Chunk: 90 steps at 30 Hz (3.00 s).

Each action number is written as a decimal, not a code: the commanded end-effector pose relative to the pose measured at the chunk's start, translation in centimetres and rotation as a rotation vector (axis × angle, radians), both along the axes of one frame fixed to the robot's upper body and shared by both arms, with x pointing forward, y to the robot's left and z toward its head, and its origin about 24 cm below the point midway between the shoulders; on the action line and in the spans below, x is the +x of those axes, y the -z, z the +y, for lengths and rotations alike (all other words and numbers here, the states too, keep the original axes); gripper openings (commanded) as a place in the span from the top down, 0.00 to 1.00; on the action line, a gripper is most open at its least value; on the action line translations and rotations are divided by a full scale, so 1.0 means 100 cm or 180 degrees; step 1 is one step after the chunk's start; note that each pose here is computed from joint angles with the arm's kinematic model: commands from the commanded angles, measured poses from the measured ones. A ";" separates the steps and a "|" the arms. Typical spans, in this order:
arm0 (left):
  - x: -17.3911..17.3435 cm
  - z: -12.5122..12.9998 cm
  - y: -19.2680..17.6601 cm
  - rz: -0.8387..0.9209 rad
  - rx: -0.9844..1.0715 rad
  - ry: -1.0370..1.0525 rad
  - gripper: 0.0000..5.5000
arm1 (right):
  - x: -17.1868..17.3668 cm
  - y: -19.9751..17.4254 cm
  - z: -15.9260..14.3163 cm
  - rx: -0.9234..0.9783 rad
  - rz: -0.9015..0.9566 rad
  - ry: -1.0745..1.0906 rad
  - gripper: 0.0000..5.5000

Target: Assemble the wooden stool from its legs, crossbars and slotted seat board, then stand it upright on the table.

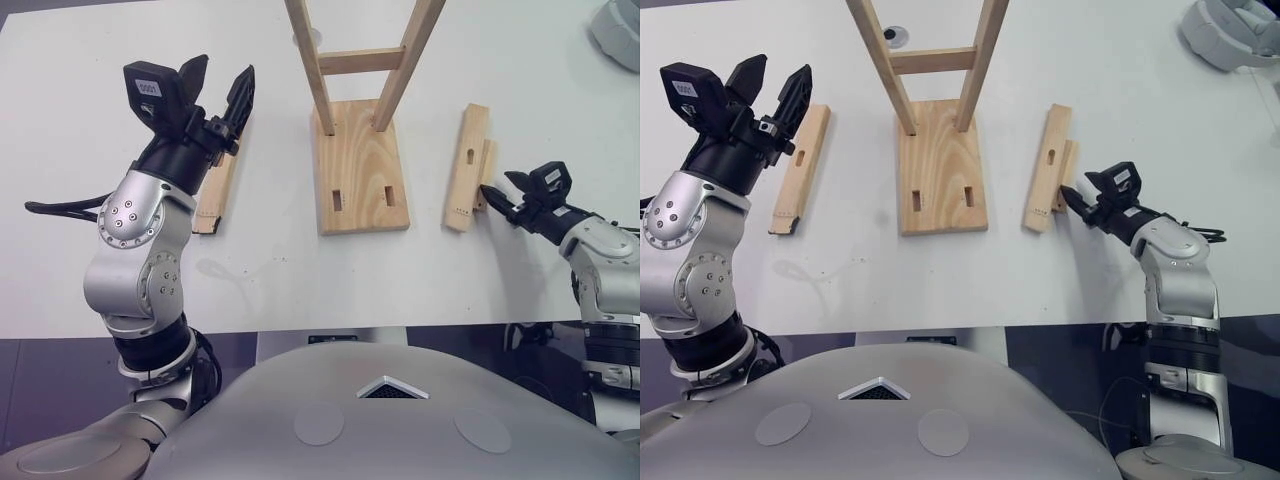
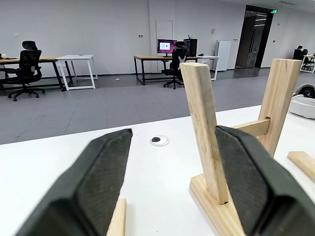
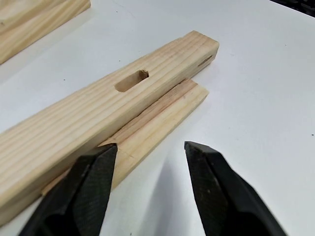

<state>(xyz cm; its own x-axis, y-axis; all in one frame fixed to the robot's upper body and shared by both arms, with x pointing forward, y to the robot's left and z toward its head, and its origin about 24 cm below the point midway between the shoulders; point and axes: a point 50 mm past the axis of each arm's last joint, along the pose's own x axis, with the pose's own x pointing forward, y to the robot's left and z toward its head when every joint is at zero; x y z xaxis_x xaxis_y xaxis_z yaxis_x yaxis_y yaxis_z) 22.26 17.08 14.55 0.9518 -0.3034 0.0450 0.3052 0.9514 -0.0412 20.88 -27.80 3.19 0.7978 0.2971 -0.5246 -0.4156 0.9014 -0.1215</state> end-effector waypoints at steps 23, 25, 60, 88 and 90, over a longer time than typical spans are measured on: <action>-0.004 0.004 0.006 0.0046 -0.0054 -0.0097 0.43 | 0.025 -0.059 -0.010 0.0052 -0.0953 -0.0153 0.53; -0.004 0.005 0.006 0.0051 -0.0046 -0.0107 0.43 | 0.019 -0.050 -0.003 0.0161 -0.0878 -0.0095 0.53; -0.004 0.002 0.018 0.0148 0.0183 -0.0037 0.43 | -0.033 0.023 0.012 -0.0223 0.0532 0.1155 0.67; 0.011 -0.027 -0.092 -0.0447 -0.1628 0.1169 0.43 | 0.053 -0.197 0.151 0.0285 -0.3283 -0.0995 0.76; 0.012 -0.035 -0.097 -0.0416 -0.1646 0.1325 0.43 | 0.055 -0.190 0.164 0.0432 -0.3112 -0.1254 0.76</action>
<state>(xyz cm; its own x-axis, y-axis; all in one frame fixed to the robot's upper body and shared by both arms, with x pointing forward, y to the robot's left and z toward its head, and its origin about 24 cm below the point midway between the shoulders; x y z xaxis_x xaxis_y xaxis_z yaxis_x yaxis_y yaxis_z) 23.40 14.31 23.72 0.7624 -0.5129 0.3946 0.6454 0.6469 -0.4061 26.14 -12.60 22.18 0.7307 0.5758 0.3669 -0.3883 0.7925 -0.4704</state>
